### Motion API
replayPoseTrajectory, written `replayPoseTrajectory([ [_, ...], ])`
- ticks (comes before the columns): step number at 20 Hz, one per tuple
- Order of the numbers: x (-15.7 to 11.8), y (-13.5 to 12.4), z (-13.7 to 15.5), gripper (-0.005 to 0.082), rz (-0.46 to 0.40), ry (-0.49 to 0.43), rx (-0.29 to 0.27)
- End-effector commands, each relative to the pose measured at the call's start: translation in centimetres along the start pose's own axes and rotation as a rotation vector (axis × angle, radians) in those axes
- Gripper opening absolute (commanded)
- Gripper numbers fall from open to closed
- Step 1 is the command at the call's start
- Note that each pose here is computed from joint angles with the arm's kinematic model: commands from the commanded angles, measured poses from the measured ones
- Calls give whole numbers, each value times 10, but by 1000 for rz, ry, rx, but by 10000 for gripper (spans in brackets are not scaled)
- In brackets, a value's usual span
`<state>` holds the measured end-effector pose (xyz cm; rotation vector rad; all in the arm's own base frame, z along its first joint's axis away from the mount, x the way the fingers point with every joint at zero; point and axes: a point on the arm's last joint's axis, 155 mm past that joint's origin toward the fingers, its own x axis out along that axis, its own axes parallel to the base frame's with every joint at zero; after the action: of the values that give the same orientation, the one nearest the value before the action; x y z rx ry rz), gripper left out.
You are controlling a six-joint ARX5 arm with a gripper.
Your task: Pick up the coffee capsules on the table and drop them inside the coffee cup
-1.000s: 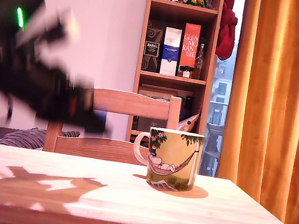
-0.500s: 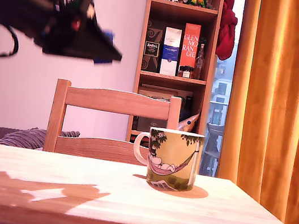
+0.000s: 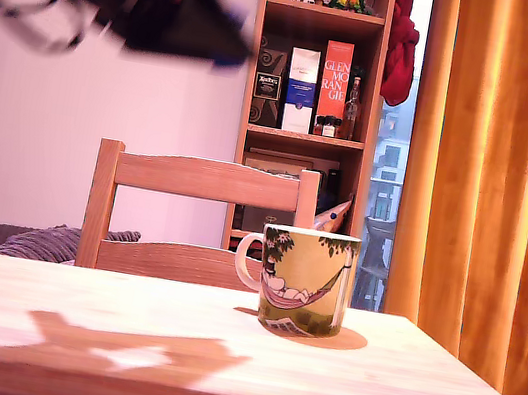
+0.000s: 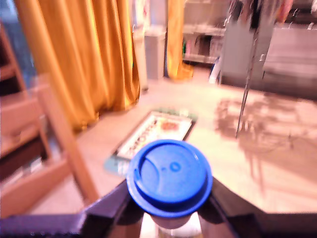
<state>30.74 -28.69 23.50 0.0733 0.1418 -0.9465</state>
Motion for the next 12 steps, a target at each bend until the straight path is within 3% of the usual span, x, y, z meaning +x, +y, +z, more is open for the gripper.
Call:
replayPoseTrajectory([
  [1, 8, -4, -1, 59, -16, 13, -4],
  [12, 91, -24, -30, 59, -114, 224, -54],
])
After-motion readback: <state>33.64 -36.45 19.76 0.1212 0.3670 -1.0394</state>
